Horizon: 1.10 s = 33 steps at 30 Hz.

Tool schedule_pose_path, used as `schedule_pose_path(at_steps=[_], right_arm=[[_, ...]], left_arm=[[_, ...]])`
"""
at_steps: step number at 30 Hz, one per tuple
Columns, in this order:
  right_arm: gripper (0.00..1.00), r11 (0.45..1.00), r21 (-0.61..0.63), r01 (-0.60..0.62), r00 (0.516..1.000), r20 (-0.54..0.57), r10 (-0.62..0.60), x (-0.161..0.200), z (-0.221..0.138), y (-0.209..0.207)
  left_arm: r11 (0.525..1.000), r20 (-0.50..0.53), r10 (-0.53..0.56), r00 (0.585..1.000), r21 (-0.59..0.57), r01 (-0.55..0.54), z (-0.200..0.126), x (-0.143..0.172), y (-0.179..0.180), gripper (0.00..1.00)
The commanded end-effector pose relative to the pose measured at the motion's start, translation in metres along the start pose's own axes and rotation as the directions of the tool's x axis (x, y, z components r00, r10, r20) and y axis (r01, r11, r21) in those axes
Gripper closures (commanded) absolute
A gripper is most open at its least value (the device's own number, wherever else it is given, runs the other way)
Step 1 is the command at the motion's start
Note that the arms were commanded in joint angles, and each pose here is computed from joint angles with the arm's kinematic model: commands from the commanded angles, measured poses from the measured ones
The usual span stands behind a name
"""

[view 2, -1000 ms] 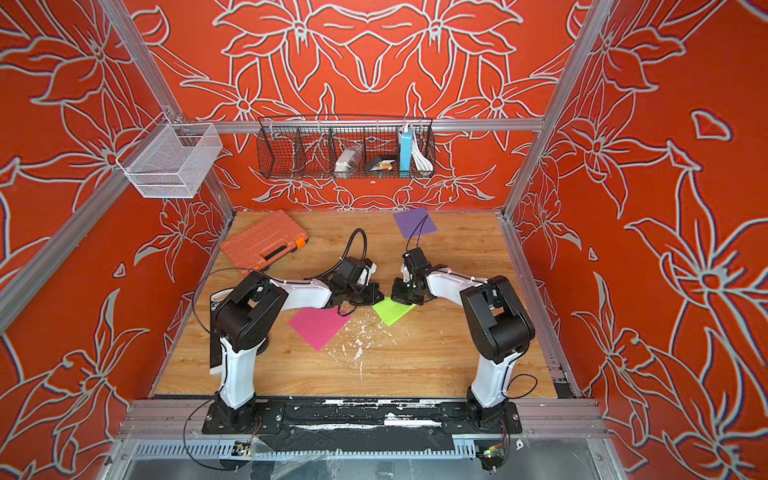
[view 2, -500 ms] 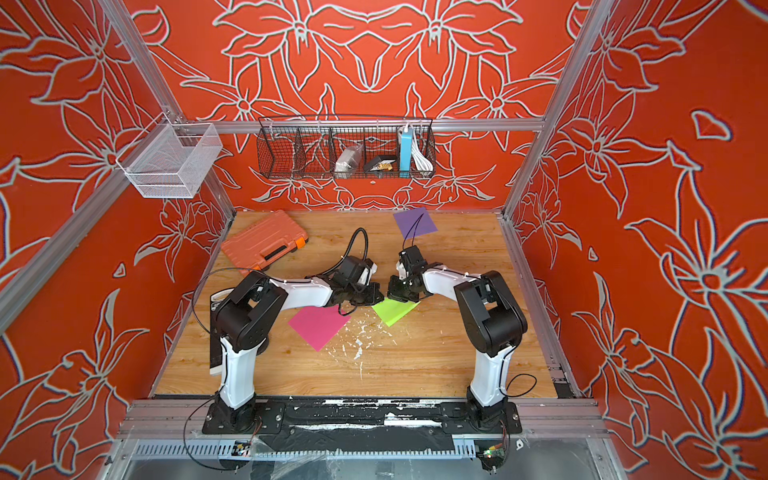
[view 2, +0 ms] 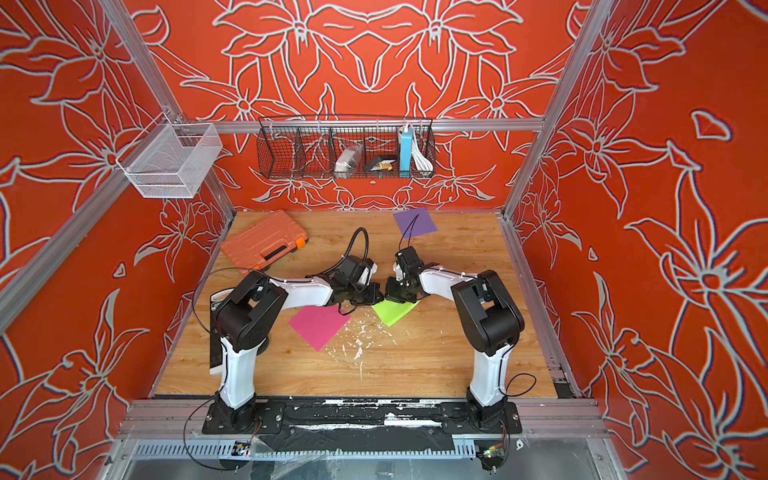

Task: Fold the square paper diagonally
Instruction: Fold the paper at the center of the board.

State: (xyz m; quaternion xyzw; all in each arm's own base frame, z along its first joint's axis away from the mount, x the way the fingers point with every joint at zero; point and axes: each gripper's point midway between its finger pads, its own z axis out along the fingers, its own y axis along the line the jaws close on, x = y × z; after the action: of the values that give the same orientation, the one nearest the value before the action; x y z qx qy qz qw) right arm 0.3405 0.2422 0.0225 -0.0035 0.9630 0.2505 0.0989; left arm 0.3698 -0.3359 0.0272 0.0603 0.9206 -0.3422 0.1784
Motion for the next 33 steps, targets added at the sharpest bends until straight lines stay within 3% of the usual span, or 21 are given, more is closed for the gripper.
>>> schedule_pose_path(at_steps=[1, 33], right_arm=[[1.0, 0.99, 0.139, -0.02, 0.998, -0.061, 0.029, 0.019, 0.011, -0.037], [1.0, 0.972, 0.225, -0.066, 0.996, -0.036, 0.076, 0.041, -0.026, -0.098]], left_arm=[[0.998, -0.046, -0.005, 0.999, -0.064, 0.002, 0.005, 0.017, 0.018, 0.95], [0.994, -0.047, -0.026, 0.999, -0.103, 0.021, 0.004, 0.017, 0.04, 0.96]])
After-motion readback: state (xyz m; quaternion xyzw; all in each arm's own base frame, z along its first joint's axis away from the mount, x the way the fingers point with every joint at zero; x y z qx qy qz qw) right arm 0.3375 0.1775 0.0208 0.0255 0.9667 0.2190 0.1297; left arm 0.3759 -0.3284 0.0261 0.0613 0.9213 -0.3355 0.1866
